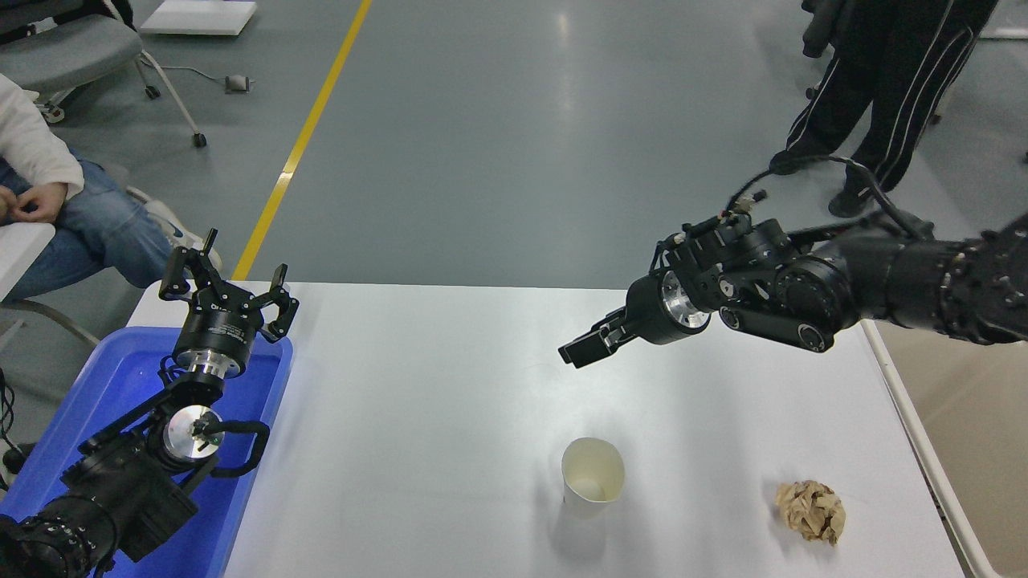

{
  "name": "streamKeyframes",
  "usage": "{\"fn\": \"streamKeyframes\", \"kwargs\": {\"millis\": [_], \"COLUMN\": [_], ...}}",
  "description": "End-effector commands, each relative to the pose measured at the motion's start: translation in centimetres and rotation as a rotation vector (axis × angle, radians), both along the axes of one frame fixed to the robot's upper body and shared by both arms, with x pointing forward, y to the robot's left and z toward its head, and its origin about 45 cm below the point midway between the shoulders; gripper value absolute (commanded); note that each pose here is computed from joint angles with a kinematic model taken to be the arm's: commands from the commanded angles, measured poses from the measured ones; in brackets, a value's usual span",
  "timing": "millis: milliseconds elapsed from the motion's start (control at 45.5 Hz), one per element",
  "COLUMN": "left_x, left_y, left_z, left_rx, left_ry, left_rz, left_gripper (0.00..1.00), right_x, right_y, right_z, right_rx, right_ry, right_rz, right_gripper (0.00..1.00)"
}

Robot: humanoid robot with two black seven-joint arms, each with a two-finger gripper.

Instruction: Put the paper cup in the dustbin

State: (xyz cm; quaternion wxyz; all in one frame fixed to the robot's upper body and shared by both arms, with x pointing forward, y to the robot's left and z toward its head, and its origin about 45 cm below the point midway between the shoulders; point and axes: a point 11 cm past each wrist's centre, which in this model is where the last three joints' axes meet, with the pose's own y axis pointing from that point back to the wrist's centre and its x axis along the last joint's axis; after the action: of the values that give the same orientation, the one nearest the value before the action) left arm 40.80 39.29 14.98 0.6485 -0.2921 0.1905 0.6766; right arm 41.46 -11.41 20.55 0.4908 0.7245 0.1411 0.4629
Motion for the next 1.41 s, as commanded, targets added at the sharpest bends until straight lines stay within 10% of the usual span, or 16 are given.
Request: {"fn": "streamKeyframes", "kwargs": {"millis": [0, 1165, 1385], "left_x": [0.0, 0.0, 0.0], "left_y": [0.0, 0.0, 0.0], "left_z": [0.0, 0.0, 0.0], "left_rx": [0.000, 0.000, 0.000], "left_ry": [0.000, 0.000, 0.000], "left_rz": [0.000, 0.000, 0.000], "left_gripper": [1.00, 1.00, 1.00], "right_x": [-2.7, -4.0, -3.7], "right_y": [1.7, -3.5, -3.7], "right_z": [-0.5, -7.6, -7.2], "right_rx": [-0.085, -0.066, -0.077], "right_ry": [0.066, 0.177, 0.174], "right_rz": [0.107, -0.062, -0.046], "right_gripper": [0.99, 0.97, 0.48]}}
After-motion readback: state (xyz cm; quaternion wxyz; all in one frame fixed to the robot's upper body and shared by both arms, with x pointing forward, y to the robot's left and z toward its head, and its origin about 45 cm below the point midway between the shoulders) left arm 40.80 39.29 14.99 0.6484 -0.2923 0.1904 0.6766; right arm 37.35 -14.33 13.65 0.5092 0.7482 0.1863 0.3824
